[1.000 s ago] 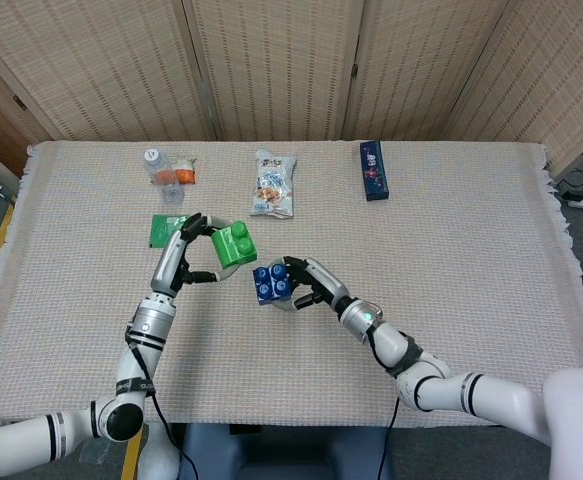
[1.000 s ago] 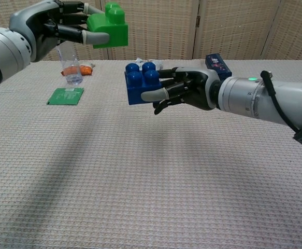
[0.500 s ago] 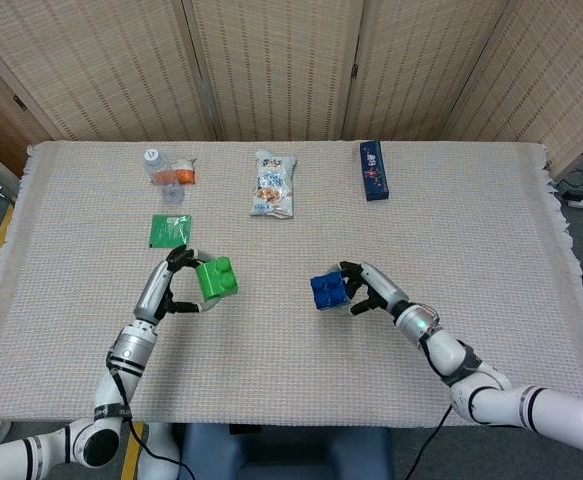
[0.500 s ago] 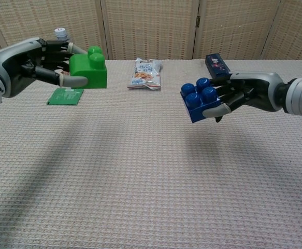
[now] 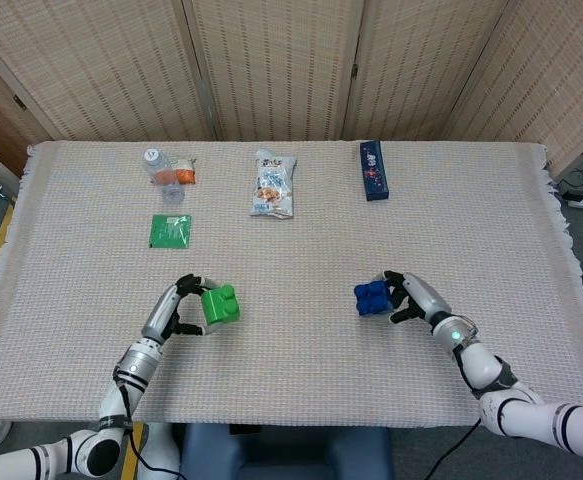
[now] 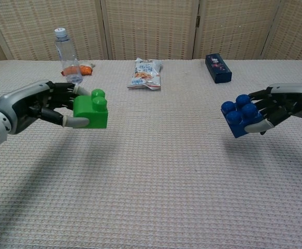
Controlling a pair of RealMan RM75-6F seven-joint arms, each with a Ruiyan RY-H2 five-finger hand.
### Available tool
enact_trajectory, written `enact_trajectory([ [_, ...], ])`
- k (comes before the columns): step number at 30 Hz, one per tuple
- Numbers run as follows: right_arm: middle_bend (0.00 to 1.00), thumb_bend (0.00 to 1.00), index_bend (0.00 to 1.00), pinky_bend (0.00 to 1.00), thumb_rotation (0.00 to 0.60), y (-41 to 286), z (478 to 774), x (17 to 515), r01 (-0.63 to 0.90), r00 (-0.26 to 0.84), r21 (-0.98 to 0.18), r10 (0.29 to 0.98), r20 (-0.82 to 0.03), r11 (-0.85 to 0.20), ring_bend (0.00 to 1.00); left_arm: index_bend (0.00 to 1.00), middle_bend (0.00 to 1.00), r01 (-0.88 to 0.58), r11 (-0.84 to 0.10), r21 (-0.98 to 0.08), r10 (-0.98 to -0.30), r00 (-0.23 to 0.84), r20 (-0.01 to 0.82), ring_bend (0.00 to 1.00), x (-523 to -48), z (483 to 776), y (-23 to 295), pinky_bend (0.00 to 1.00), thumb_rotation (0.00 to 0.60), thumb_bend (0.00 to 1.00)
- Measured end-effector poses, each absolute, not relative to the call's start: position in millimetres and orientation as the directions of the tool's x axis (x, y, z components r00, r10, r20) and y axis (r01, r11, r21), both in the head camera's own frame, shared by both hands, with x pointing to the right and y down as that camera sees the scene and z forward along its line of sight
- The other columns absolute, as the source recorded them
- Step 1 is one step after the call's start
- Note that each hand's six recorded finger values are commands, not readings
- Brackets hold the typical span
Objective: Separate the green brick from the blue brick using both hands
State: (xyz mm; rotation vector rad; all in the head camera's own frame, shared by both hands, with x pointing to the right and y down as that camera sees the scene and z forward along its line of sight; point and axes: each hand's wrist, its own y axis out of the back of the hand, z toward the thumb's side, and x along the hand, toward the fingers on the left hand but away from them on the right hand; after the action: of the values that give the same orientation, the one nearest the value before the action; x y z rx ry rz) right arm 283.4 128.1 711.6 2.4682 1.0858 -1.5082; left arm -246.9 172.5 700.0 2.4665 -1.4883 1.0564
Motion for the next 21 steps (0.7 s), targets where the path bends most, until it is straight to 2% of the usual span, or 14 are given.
enact_trajectory([
  [4,0.56,0.31,0.82,0.45,0.600,128,714,287,0.585,0.263,-0.310,0.537,-0.801,-0.749,0.55,0.62,0.84,-0.800,-0.541,-0.261,-0.737,0.300,0.606,0.41,-245,709,177,0.07,0.600,0.24],
  [7,0.52,0.31,0.80,0.45,0.600,128,714,286,0.577,0.267,-0.313,0.537,-0.801,-0.754,0.53,0.50,0.73,-0.791,-0.554,-0.260,-0.727,0.307,0.615,0.34,-245,713,178,0.05,0.600,0.24],
  [8,0.47,0.31,0.73,0.44,0.600,129,714,286,0.574,0.269,-0.312,0.535,-0.801,-0.757,0.50,0.41,0.63,-0.787,-0.562,-0.254,-0.719,0.314,0.620,0.29,-244,714,179,0.03,0.600,0.24],
  [10,0.35,0.31,0.53,0.38,0.600,131,715,285,0.565,0.275,-0.304,0.522,-0.807,-0.767,0.40,0.28,0.44,-0.778,-0.578,-0.246,-0.707,0.327,0.628,0.17,-243,715,180,0.00,0.600,0.24],
  [11,0.27,0.31,0.40,0.34,0.600,133,716,285,0.557,0.278,-0.299,0.513,-0.812,-0.775,0.33,0.23,0.34,-0.770,-0.591,-0.241,-0.697,0.337,0.633,0.10,-242,716,181,0.00,0.600,0.24],
  [13,0.13,0.31,0.18,0.25,0.600,136,717,285,0.536,0.285,-0.281,0.484,-0.827,-0.796,0.22,0.14,0.23,-0.757,-0.611,-0.232,-0.682,0.354,0.640,0.03,-242,717,182,0.00,0.600,0.24],
  [15,0.03,0.31,0.03,0.18,0.600,140,719,285,0.508,0.293,-0.264,0.453,-0.842,-0.820,0.13,0.08,0.16,-0.745,-0.629,-0.223,-0.668,0.371,0.645,0.00,-241,717,181,0.00,0.600,0.24],
  [21,0.00,0.31,0.00,0.10,0.600,137,715,285,0.449,0.300,-0.278,0.436,-0.848,-0.849,0.04,0.02,0.07,-0.726,-0.655,-0.212,-0.648,0.394,0.652,0.00,-242,715,179,0.00,0.600,0.24],
])
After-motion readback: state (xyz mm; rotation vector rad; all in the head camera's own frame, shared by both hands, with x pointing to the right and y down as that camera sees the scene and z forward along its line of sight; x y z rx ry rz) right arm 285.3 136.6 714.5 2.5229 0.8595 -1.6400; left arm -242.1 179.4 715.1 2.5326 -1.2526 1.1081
